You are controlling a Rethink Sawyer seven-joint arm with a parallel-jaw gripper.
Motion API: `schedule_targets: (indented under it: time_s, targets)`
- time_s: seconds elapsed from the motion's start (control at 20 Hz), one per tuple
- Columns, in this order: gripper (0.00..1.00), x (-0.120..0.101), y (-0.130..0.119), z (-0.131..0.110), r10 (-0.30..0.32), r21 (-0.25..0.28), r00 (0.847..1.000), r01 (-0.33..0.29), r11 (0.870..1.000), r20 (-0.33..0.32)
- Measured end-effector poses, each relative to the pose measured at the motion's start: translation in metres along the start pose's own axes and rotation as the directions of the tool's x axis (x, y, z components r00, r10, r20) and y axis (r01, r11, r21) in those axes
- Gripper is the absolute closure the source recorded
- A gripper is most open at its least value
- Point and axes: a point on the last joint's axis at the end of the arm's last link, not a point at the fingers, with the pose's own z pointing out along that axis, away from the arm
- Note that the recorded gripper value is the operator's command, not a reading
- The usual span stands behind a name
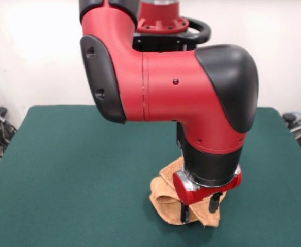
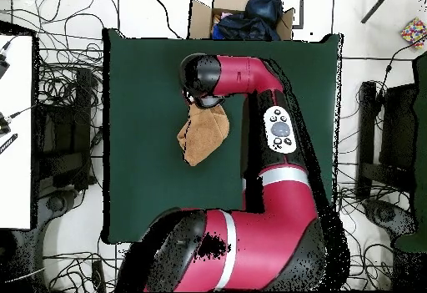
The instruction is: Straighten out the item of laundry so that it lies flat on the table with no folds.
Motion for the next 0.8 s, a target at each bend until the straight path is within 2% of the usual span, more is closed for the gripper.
schedule_targets:
  time_s: [0.4,0.8]
  targets:
    - [0.0,-0.008,0.021,-0.002,0.005,-0.009,1.0,-0.005,1.0,-0.003]
    - [0.0,-0.008,0.019,-0.004,0.023,-0.018,1.0,-0.023,1.0,-0.003]
